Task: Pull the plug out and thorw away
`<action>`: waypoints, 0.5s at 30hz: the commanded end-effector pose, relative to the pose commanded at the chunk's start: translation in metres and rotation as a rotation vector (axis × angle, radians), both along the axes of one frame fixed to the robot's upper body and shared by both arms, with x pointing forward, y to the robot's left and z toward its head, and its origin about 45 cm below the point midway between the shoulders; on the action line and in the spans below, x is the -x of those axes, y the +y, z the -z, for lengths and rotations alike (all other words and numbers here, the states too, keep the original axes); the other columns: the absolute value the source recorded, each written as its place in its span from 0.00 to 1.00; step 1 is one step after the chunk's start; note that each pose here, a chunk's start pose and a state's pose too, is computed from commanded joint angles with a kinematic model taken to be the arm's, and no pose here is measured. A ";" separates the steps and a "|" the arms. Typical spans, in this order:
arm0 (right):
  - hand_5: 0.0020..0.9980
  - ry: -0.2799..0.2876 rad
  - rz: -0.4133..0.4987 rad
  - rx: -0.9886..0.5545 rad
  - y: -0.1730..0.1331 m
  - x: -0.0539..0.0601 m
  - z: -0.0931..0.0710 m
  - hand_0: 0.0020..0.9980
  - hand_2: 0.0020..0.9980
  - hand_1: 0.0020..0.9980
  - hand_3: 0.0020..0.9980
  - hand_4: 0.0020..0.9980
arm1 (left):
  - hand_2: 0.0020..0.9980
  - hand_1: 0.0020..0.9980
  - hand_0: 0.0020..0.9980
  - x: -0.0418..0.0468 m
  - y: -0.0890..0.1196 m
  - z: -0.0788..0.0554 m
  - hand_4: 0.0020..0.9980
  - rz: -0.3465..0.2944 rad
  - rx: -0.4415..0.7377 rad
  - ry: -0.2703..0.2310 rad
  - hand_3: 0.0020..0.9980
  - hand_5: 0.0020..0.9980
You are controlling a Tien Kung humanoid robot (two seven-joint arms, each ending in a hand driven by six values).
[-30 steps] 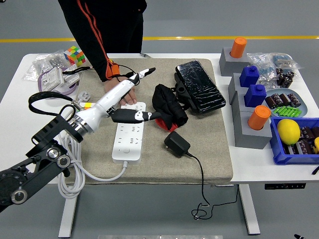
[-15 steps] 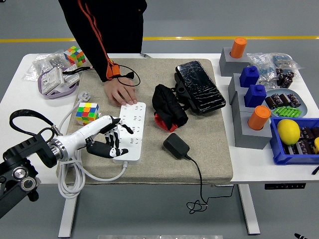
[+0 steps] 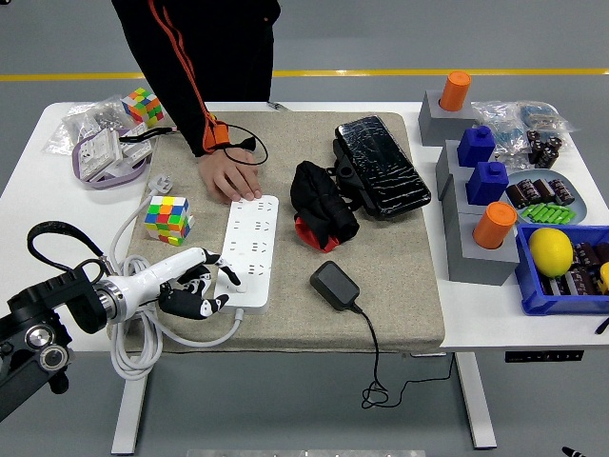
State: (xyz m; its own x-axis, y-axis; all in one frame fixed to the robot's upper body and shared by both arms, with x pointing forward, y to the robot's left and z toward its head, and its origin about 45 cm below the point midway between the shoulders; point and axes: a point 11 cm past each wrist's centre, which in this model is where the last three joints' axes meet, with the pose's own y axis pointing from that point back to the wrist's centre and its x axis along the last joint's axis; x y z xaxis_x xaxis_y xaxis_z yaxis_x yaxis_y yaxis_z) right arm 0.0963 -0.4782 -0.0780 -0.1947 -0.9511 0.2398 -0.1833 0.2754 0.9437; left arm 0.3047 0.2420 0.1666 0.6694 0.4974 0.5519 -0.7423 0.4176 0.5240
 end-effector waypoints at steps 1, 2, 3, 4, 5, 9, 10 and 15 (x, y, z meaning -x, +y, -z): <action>0.46 0.000 0.000 0.000 0.000 0.000 0.000 0.63 0.62 0.63 0.57 0.99 | 0.13 0.07 0.08 -0.0002 0.000 0.000 0.55 0.000 0.001 0.000 0.60 0.00; 0.46 0.000 0.000 0.000 0.000 0.000 0.000 0.63 0.62 0.63 0.57 0.99 | 0.13 0.07 0.08 -0.0003 -0.001 0.000 0.55 0.002 0.002 -0.001 0.60 0.00; 0.46 -0.001 0.000 0.000 0.000 -0.001 0.000 0.63 0.62 0.63 0.57 0.99 | 0.13 0.07 0.07 -0.0004 -0.001 0.000 0.54 0.003 0.002 -0.002 0.60 0.00; 0.46 -0.003 0.000 0.000 0.000 -0.001 0.000 0.63 0.62 0.63 0.57 0.99 | 0.13 0.07 0.07 -0.0005 -0.002 0.000 0.54 0.003 0.004 0.000 0.60 0.00; 0.46 -0.004 -0.001 0.000 0.000 -0.001 0.000 0.63 0.62 0.63 0.57 0.99 | 0.13 0.07 0.07 -0.0008 -0.002 0.001 0.54 0.003 0.006 0.000 0.60 0.00; 0.46 -0.002 0.000 -0.001 0.001 -0.001 0.000 0.63 0.62 0.63 0.57 0.99 | 0.13 0.07 0.07 -0.0018 -0.005 0.004 0.54 0.001 0.009 0.004 0.60 0.00; 0.46 -0.002 0.001 -0.001 0.001 0.000 0.000 0.63 0.62 0.63 0.57 0.99 | 0.13 0.07 0.07 -0.0021 -0.005 0.004 0.54 0.001 0.009 0.005 0.60 0.00; 0.46 0.002 0.003 -0.002 0.001 0.002 0.001 0.63 0.62 0.63 0.57 0.99 | 0.13 0.07 0.07 -0.0047 -0.005 0.010 0.54 -0.014 -0.014 0.028 0.61 0.00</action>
State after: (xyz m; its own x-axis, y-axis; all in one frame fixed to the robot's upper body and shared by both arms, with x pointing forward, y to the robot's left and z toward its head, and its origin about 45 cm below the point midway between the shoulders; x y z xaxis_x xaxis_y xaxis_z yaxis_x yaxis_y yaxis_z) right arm 0.0943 -0.4771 -0.0790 -0.1969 -0.9511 0.2380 -0.1805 0.2738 0.9447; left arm 0.3094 0.2374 0.1564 0.6780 0.4991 0.5397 -0.7327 0.4003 0.5504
